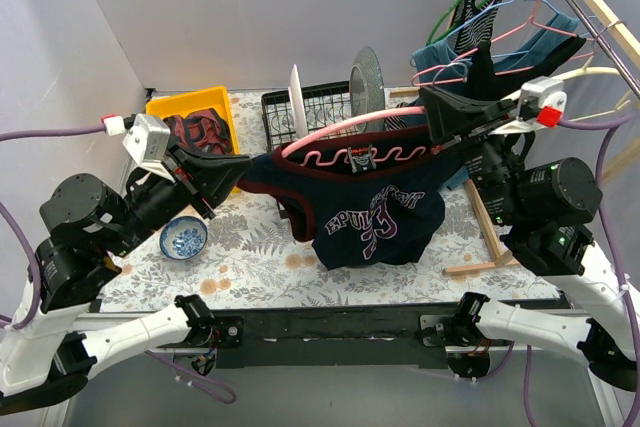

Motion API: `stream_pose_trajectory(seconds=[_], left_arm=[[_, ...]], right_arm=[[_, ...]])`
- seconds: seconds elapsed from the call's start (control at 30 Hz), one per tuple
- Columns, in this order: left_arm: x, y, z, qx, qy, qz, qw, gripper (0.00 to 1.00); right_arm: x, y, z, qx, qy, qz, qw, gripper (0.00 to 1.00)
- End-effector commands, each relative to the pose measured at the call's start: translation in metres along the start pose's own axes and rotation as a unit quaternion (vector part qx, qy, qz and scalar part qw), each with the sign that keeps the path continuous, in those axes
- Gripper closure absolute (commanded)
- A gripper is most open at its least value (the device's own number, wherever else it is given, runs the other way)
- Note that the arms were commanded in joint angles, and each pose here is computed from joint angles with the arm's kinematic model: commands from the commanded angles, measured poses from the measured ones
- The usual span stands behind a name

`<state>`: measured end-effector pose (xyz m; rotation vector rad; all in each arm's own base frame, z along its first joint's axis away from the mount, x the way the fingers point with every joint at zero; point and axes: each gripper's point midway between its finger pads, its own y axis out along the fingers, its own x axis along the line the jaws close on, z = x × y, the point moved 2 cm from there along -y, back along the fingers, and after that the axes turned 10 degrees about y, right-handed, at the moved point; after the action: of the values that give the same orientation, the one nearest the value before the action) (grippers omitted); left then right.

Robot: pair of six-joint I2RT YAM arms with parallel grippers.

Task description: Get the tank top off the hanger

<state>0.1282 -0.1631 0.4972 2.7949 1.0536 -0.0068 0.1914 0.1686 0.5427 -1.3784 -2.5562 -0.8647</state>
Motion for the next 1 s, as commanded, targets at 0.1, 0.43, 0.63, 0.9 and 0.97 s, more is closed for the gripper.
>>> stream_pose_trajectory(seconds=[0.1, 0.43, 0.63, 0.9, 0.97], left_arm=[[0.037, -0.004, 0.01, 0.025, 0.007, -0.119, 0.993, 1.0], [0.032, -0.001, 0.01, 0.01, 0.0, -0.101, 0.995, 1.0], [0.042, -0.016, 0.002, 0.007, 0.0, -0.133, 0.991, 1.0], [0.049, -0.025, -0.011, -0.003, -0.002, -0.156, 0.988, 1.0], [0.05, -0.025, -0.01, -0.001, -0.002, -0.161, 0.987, 1.0]], right_arm=[[-0.014, -0.01, -0.058, -0.102, 0.029, 0.039, 0.994, 0.99], [0.004, -0.008, -0.074, -0.139, 0.128, -0.004, 0.982, 0.99], [-0.003, -0.012, -0.079, -0.148, 0.118, 0.012, 0.982, 0.99], [-0.007, -0.018, -0.083, -0.16, 0.114, 0.013, 0.98, 0.99], [-0.004, -0.018, -0.084, -0.159, 0.112, 0.006, 0.981, 0.99]])
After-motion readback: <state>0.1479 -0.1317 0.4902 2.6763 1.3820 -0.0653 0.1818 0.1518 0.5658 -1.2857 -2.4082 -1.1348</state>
